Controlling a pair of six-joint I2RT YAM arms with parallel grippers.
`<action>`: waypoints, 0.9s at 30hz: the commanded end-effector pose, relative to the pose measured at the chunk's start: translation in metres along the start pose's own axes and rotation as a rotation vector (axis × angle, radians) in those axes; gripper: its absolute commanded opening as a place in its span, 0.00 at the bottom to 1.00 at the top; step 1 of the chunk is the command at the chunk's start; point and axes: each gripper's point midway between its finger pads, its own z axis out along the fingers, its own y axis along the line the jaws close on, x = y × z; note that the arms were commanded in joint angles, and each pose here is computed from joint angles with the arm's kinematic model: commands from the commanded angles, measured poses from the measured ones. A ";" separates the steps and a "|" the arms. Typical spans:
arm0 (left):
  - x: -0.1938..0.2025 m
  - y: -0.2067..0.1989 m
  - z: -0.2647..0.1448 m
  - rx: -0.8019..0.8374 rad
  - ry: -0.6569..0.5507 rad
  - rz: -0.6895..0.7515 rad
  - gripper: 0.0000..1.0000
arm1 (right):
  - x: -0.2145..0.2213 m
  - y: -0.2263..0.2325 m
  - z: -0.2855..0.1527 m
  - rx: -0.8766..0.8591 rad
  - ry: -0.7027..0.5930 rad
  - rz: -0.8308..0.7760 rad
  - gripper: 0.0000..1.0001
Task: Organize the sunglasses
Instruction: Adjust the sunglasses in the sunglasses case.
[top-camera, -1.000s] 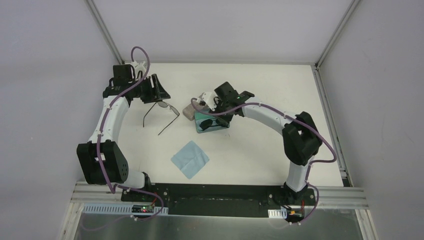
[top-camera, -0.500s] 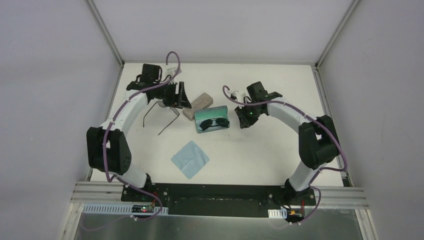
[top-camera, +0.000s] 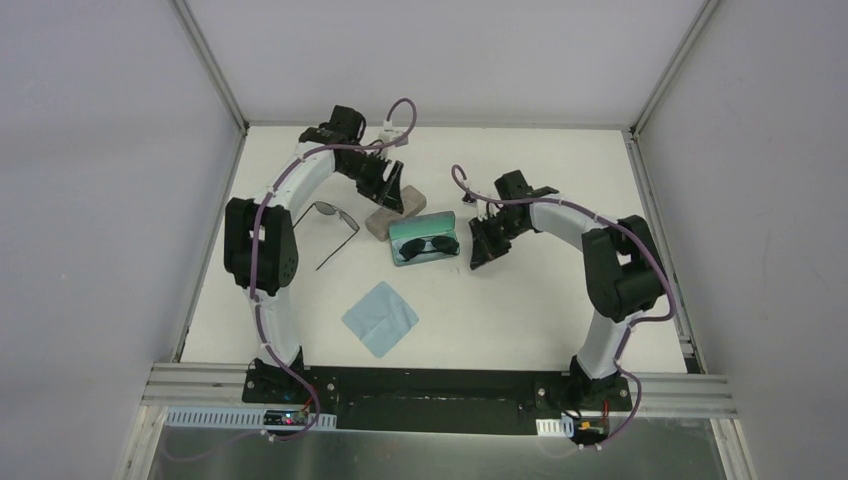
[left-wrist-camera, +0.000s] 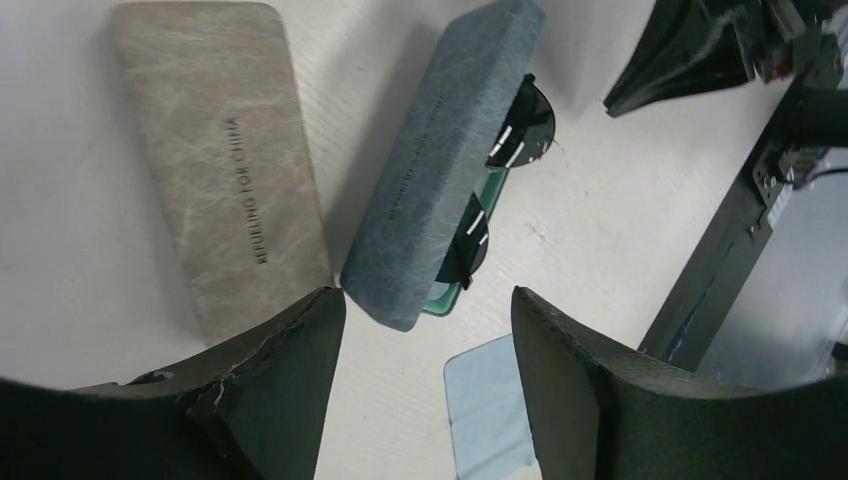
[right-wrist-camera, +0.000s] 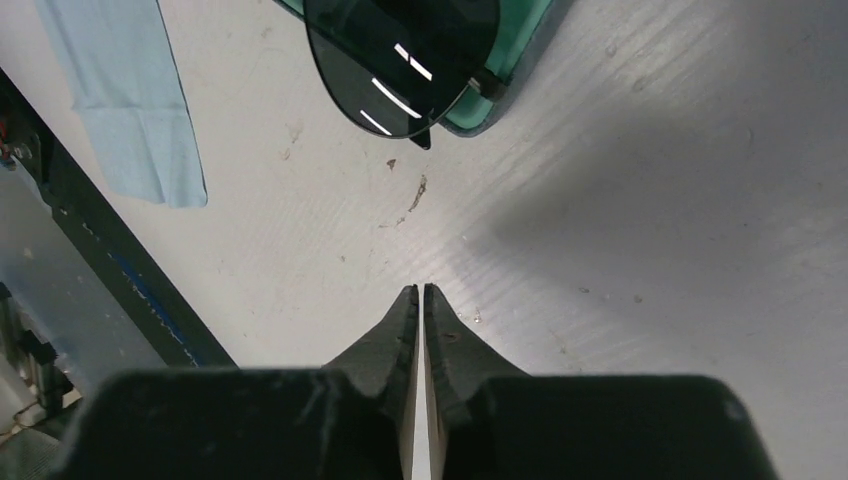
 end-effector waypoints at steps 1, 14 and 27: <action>0.005 -0.028 0.009 0.124 0.032 0.084 0.63 | -0.021 0.009 0.003 -0.080 -0.050 0.040 0.06; 0.020 -0.044 0.030 0.174 0.085 0.124 0.62 | -0.057 0.005 0.026 -0.149 -0.088 0.108 0.07; 0.020 -0.044 0.046 0.157 0.131 0.203 0.51 | -0.076 0.009 0.042 -0.184 -0.089 0.136 0.07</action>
